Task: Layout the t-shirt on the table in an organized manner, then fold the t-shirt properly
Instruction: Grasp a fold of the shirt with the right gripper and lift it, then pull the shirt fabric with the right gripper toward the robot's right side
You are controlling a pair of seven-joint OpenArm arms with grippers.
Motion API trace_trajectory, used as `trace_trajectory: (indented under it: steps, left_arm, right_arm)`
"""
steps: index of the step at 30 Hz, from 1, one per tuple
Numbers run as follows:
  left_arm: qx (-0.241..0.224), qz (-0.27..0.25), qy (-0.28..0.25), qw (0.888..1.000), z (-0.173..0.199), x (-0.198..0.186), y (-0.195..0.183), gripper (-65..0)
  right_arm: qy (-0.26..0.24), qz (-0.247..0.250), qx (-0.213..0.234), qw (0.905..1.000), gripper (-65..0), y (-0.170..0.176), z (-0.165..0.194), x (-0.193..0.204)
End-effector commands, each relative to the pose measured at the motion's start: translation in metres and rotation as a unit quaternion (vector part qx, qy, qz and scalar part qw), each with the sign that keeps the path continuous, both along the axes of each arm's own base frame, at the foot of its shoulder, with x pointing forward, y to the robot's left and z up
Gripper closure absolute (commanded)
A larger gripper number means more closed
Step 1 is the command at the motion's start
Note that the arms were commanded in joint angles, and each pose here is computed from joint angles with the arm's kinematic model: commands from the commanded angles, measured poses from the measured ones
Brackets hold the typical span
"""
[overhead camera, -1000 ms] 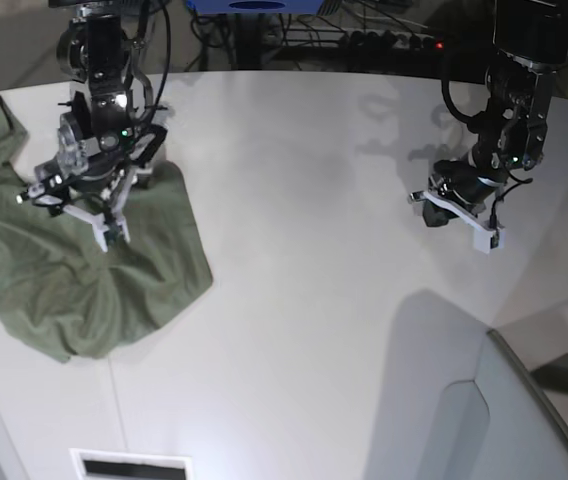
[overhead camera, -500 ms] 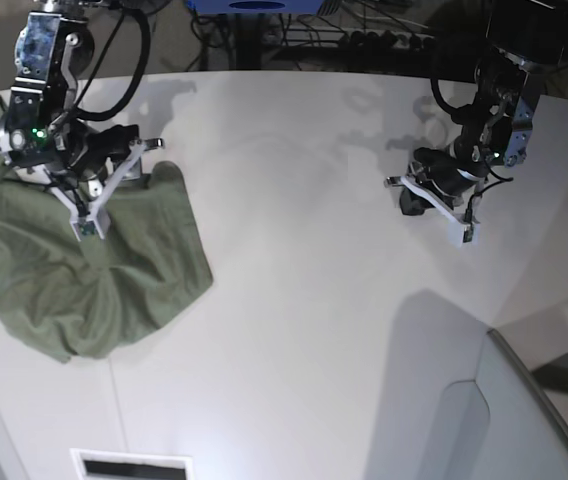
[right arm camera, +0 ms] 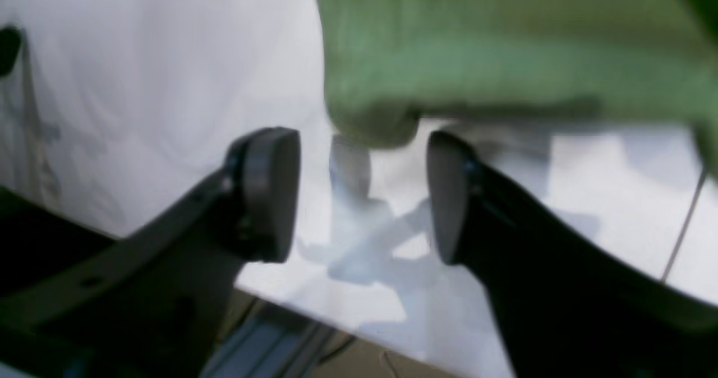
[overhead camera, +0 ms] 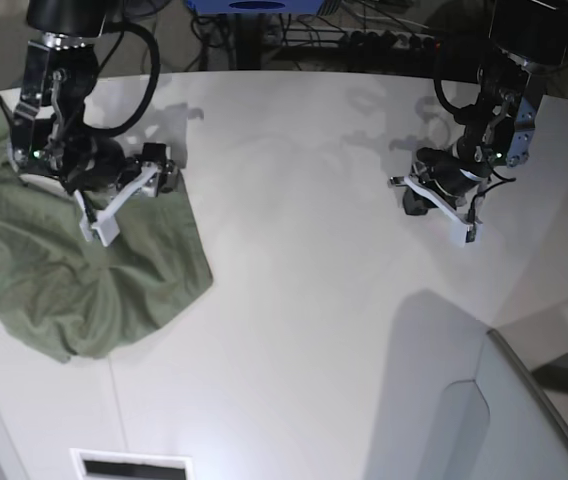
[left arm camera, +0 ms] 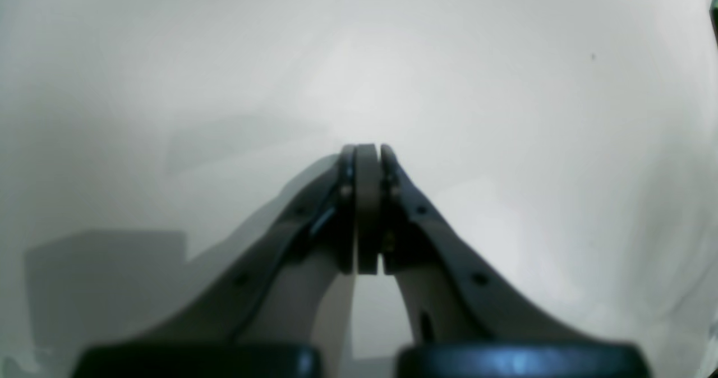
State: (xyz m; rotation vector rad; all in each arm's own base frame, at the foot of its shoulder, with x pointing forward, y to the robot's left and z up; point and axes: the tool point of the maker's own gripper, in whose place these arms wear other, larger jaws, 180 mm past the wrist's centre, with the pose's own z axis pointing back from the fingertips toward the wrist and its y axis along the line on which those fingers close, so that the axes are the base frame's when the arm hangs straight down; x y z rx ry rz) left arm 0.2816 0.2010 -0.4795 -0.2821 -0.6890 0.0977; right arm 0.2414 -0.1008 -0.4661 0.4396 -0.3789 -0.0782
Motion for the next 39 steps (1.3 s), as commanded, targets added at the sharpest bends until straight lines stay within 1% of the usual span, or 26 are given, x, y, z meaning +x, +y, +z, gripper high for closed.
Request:
trace_trajectory:
  steps: [1, 4, 5, 6, 8, 10, 11, 12, 14, 15, 17, 19, 21, 23, 25, 26, 27, 29, 31, 32, 33, 35, 36, 37, 38, 39]
  left_arm:
    - [0.003, 0.001, -0.023, 1.000, 0.012, 0.012, 0.006, 0.0]
    - [0.004, 0.001, -0.027, 1.000, 0.014, 0.017, 0.006, 0.0]
    - [0.004, 0.001, -0.028, 1.000, 0.015, 0.018, 0.006, 0.0]
    - [0.004, 0.001, -0.028, 1.000, 0.015, 0.018, 0.006, 0.0]
    - [0.004, 0.001, -0.029, 1.000, 0.015, 0.018, 0.006, 0.0]
    - [0.004, 0.001, -0.029, 1.000, 0.015, 0.018, 0.006, 0.0]
    - [0.003, -0.001, -0.028, 1.000, 0.015, 0.018, 0.005, 0.0]
    - [0.003, -0.003, -0.027, 1.000, 0.015, 0.018, 0.003, 0.0]
    - [0.001, -0.003, -0.029, 1.000, 0.015, 0.019, 0.002, 0.0]
    - [0.000, -0.004, -0.030, 1.000, 0.015, 0.019, 0.000, 0.0]
    - [-0.002, -0.005, -0.033, 0.999, 0.017, 0.021, -0.003, 0.0]
    - [-0.003, -0.005, -0.034, 0.999, 0.018, 0.021, -0.003, 0.0]
    - [-0.003, -0.005, -0.037, 0.999, 0.020, 0.024, -0.003, 0.0]
    - [-0.002, -0.005, -0.037, 0.999, 0.020, 0.026, -0.003, 0.0]
    - [0.000, -0.004, -0.036, 0.999, 0.019, 0.026, 0.000, 0.0]
    - [0.001, -0.005, -0.036, 0.999, 0.020, 0.026, 0.000, 0.0]
    - [0.001, -0.005, -0.036, 0.999, 0.020, 0.026, 0.001, 0.0]
    - [0.002, -0.005, -0.037, 0.999, 0.020, 0.027, 0.001, 0.0]
    - [0.002, -0.004, -0.037, 0.999, 0.021, 0.027, 0.002, 0.0]
    - [0.002, -0.004, -0.037, 0.999, 0.021, 0.027, 0.002, 0.0]
    - [0.001, -0.004, -0.038, 0.999, 0.021, 0.028, 0.001, 0.0]
    - [0.001, -0.004, -0.039, 0.999, 0.021, 0.028, 0.000, 0.0]
    - [0.000, -0.004, -0.039, 0.999, 0.021, 0.028, 0.000, 0.0]
    - [0.000, -0.004, -0.039, 0.999, 0.021, 0.028, 0.000, 0.0]
    - [-0.001, -0.004, -0.039, 0.999, 0.021, 0.028, -0.001, 0.0]
    - [-0.001, -0.004, -0.039, 0.999, 0.021, 0.029, -0.001, 0.0]
  right_arm:
    - [-0.014, -0.003, 0.008, 0.9999, -37.4, 0.001, 0.005, 0.012]
    - [-0.005, -0.003, 0.015, 0.9999, -36.6, 0.001, -0.003, 0.019]
    - [-0.006, -0.006, 0.018, 0.9998, -35.9, 0.001, -0.005, 0.021]
    - [-0.006, -0.009, 0.019, 0.9998, -33.8, 0.001, -0.007, 0.022]
    - [-0.004, -0.008, 0.021, 0.9997, -23.3, 0.002, -0.009, 0.021]
    - [0.002, 0.000, 0.021, 0.9998, -7.2, 0.003, -0.006, 0.020]
    - [0.003, 0.004, 0.025, 0.9997, -0.6, 0.006, -0.002, 0.021]
    - [0.004, 0.008, 0.032, 0.9994, 0.0, 0.009, 0.003, 0.023]
    - [0.003, 0.013, 0.053, 0.9985, -2.1, 0.016, 0.014, 0.028]
    - [0.001, 0.016, 0.070, 0.9974, -0.8, 0.023, 0.021, 0.032]
    - [-0.005, 0.018, 0.093, 0.9955, -0.3, 0.031, 0.034, 0.046]
    - [-0.003, -0.003, 0.115, 0.9934, -0.5, 0.040, 0.048, 0.064]
    - [0.005, -0.026, 0.148, 0.9886, -0.5, 0.051, 0.056, 0.078]
    - [0.020, -0.047, 0.201, 0.9783, -0.5, 0.066, 0.064, 0.094]
    - [0.044, -0.066, 0.260, 0.9624, -0.5, 0.082, 0.067, 0.108]
    - [0.056, -0.083, 0.287, 0.9527, -0.5, 0.089, 0.066, 0.114]
    - [0.067, -0.103, 0.309, 0.9430, -0.6, 0.094, 0.064, 0.119]
    - [0.088, -0.145, 0.333, 0.9278, -0.8, 0.098, 0.056, 0.130]
    - [0.100, -0.167, 0.336, 0.9217, -1.1, 0.102, 0.048, 0.138]
    - [0.105, -0.168, 0.337, 0.9202, -3.0, 0.105, 0.046, 0.139]
    - [0.109, -0.167, 0.339, 0.9192, -6.9, 0.108, 0.046, 0.140]
    - [0.107, -0.161, 0.341, 0.9199, -21.8, 0.109, 0.051, 0.145]
    - [0.105, -0.153, 0.338, 0.9227, -30.0, 0.112, 0.053, 0.145]
    - [0.096, -0.140, 0.332, 0.9277, -36.9, 0.114, 0.059, 0.149]
    - [0.083, -0.125, 0.325, 0.9337, -40.4, 0.116, 0.067, 0.152]
    - [0.065, -0.107, 0.317, 0.9402, -39.8, 0.117, 0.076, 0.156]
